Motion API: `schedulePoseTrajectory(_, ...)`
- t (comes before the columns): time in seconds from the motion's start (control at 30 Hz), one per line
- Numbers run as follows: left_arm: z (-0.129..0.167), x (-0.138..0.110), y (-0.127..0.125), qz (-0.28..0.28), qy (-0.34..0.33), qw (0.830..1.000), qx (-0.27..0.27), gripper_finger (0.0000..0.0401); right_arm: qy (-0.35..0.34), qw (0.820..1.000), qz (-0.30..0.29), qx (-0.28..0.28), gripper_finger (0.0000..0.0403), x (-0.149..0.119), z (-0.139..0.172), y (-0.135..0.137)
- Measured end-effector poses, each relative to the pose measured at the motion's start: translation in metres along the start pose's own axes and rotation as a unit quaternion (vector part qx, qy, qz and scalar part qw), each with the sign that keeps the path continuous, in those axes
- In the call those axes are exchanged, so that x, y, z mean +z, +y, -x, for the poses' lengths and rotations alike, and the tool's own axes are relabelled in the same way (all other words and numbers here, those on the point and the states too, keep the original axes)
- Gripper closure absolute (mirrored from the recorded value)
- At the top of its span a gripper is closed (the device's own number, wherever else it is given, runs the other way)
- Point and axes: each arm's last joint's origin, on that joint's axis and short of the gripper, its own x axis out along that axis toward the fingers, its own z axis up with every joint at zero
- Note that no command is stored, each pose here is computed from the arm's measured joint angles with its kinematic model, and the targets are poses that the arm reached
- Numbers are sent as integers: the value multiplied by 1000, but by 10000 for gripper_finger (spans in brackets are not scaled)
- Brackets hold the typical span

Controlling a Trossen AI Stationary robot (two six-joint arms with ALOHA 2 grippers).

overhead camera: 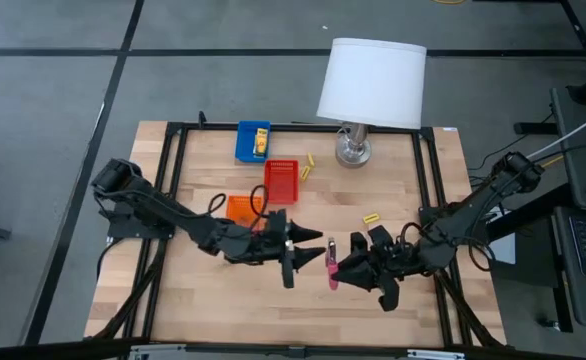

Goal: Pick & Place School Supplies
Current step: Put the pink hole puncher into the orange bin

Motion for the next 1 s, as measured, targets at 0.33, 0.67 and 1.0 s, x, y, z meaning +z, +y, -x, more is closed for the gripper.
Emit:
schedulePoseTrajectory(0.33,-9,4,1,-16,-4,1000,5,205,-12,1000,-3,-8,362,1,0,0)
schedulePoseTrajectory(0.67,2,-5,-1,-62,60,996,25,201,-13,1000,-13,-2,362,0,1,2)
schedulePoseTrajectory(1.0,10,-3,-18,-52,51,997,-39,189,-14,1000,-16,-2,362,-3,4,7)
